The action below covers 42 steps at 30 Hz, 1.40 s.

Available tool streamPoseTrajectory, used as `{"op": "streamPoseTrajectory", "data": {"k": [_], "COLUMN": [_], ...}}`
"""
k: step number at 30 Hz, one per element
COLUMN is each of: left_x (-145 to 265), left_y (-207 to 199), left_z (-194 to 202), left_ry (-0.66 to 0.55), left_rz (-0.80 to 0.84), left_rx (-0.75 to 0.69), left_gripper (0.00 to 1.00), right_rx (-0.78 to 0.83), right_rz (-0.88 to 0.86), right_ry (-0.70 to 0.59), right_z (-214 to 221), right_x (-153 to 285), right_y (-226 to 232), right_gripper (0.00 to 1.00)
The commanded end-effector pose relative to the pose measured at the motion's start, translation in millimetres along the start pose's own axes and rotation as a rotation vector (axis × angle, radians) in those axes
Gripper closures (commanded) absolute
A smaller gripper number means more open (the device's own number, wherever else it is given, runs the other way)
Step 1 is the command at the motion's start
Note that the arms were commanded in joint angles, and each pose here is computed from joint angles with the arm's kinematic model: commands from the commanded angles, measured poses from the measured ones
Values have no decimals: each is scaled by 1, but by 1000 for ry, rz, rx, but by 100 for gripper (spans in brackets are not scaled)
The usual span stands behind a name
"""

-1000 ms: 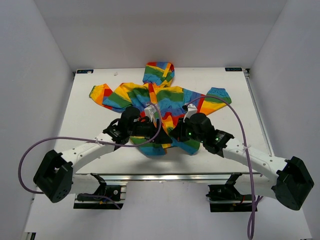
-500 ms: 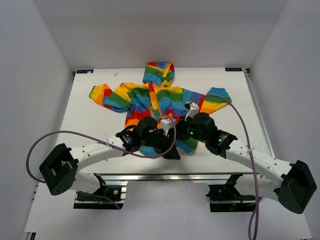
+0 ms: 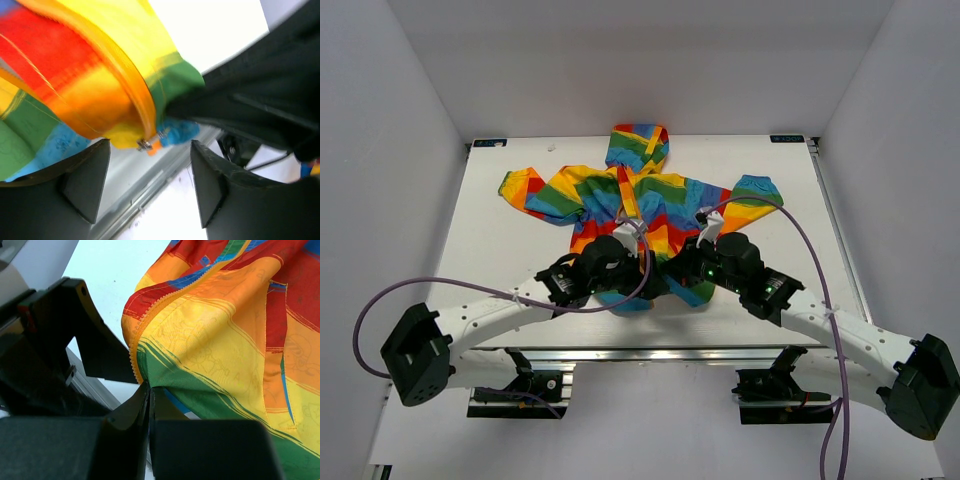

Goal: Zip up the jacket

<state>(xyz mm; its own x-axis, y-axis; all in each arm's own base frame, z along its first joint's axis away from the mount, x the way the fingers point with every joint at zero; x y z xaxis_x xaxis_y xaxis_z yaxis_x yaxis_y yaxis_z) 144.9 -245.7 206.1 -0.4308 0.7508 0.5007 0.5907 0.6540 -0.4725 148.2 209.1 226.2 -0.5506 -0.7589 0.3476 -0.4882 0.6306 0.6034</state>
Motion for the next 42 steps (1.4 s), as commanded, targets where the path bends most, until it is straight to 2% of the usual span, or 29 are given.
{"op": "streamPoseTrajectory", "data": {"k": [1,6,8,10,11,12,13,15,18,20,22,23,24,26,30,34,36,37,38,39,40,42], "left_x": [-5,-8,-8,-9,-9,-11,-10,-9,-4,-2,1,1,4,2,5,10,17,19,22,23,25,28], "left_y": [-4,-7,-7,-7,-7,-6,-5,-3,0,-1,-5,-6,-9,-8,-6,-5,-7,-9,-7,-8,-11,-11], "left_z": [-18,-22,-21,-20,-20,-19,-17,-14,-2,6,19,24,34,45,59,52,43,37,30,25,16,4], "left_ry": [-94,-139,-140,-137,-135,-126,-108,-92,-45,-4,96,132,196,261,352,299,249,217,161,132,94,33], "left_rz": [-44,-16,-8,-12,-13,-17,-32,-44,-22,44,167,222,317,362,308,243,211,191,113,76,55,-10], "left_rx": [65,112,114,121,122,125,132,138,129,78,28,10,-16,-32,-69,-93,-94,-89,-81,-56,-49,-28], "left_gripper": [26,29,37,49,63,71,85,92,96,93,87,82,72,71,59,59,55,34,26,23,15,15], "right_rx": [18,12,9,9,7,9,9,11,15,24,22,25,25,32,43,50,52,53,55,55,57,59], "right_rz": [-82,-87,-94,-101,-103,-105,-105,-104,-70,-35,0,3,15,18,17,26,26,30,32,29,31,21], "right_ry": [-49,-46,-54,-68,-70,-70,-73,-81,-122,-154,-176,-193,-205,-212,-226,-215,-207,-202,-197,-194,-180,-163], "right_z": [-6,-4,-3,-4,-4,-4,-5,-6,-11,-17,-22,-28,-31,-35,-44,-43,-42,-41,-40,-40,-37,-34], "right_x": [2,2,4,5,5,6,6,8,11,13,13,14,14,13,13,13,13,13,13,14,14,14], "right_y": [9,8,8,9,9,9,9,10,9,9,9,12,13,15,21,20,19,19,18,18,17,16], "right_gripper": [100,100,100,100,100,100,100,100,100,100,100,100,100,100,100,100,100,100,100,100,100,100]}}
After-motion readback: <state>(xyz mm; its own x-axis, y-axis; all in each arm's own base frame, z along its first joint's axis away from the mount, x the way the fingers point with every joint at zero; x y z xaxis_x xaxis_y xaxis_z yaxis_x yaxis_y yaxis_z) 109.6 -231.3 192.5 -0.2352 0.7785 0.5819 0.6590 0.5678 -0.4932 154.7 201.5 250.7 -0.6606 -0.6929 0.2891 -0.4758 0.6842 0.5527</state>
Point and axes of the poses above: each gripper's point midway between its finger pads, its own x axis back along the fingers, its own y axis along the line the jaws close on, z = x × y, the point moved 10 cm from there along x, back along the fingers, and after that the axes turned 6 degrees about -x, right-handed, at the moved point
